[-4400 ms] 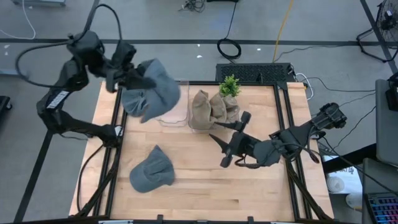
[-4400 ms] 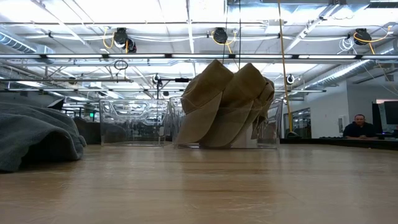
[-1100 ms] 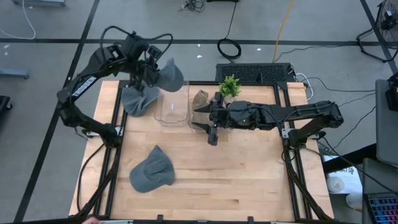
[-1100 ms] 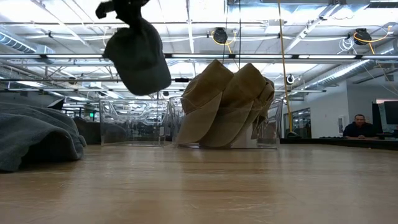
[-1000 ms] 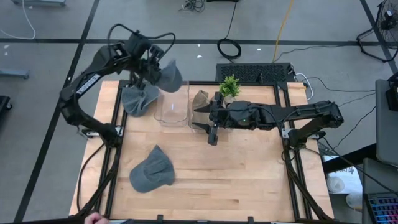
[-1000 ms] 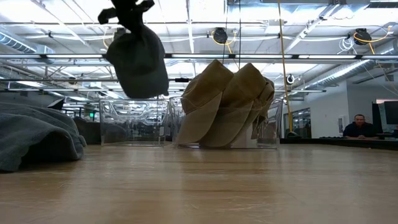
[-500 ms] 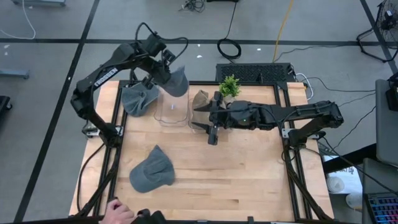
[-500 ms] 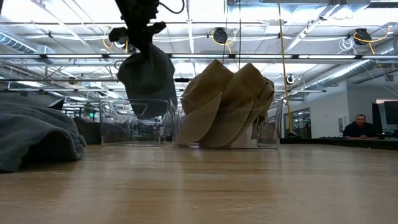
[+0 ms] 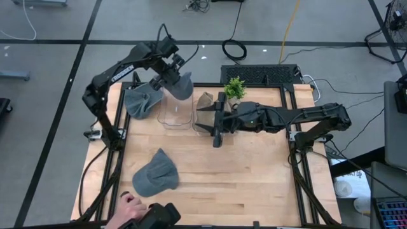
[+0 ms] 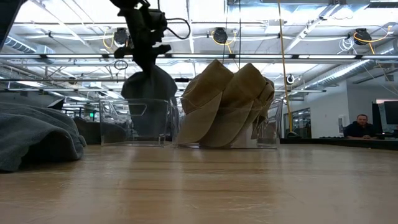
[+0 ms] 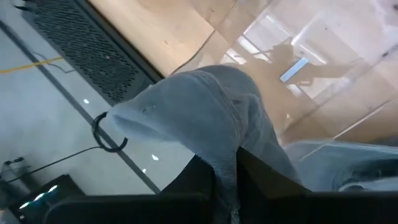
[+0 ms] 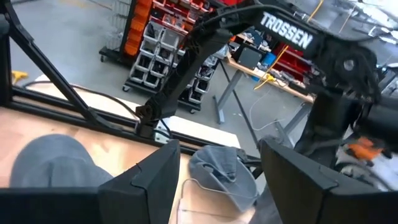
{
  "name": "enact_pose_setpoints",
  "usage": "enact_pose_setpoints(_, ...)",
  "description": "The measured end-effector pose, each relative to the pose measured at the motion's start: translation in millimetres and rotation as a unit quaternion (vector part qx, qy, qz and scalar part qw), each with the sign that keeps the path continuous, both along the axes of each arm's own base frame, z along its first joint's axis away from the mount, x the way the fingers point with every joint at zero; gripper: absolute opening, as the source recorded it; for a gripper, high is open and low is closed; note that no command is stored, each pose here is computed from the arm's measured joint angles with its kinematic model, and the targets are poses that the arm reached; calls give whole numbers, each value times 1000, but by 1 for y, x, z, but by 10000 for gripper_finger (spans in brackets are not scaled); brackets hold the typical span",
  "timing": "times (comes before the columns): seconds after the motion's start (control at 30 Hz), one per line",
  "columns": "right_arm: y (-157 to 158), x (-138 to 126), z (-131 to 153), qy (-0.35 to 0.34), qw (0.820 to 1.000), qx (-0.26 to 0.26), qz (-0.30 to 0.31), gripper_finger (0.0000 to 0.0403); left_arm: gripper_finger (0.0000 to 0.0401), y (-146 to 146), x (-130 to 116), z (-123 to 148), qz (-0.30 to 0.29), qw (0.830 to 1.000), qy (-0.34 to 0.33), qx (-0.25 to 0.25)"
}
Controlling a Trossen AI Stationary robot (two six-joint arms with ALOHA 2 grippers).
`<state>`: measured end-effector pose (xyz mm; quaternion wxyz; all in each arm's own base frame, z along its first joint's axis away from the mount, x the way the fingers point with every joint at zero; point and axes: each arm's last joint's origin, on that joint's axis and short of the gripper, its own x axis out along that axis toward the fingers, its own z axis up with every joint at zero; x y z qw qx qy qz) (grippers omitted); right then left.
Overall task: Pick & Place hat
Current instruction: Put the top right blue cap into the left transparent bin
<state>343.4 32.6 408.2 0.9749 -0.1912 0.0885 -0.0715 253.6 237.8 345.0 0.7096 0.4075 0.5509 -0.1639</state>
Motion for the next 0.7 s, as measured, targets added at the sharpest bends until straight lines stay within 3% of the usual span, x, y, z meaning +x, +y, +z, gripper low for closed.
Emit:
enact_pose_setpoints(0.27,-1,0,0,2,1000,-12,1,211,31,12,10,-18,0,1000,11,-7)
enact_pose_setpoints(0.53,0,0,0,2,1000,-11,2,216,39,16,17,-16,-4,1000,-9,22)
enact_pose_setpoints(0.7,0,0,0,2,1000,-11,2,216,42,15,17,-16,54,998,-20,5)
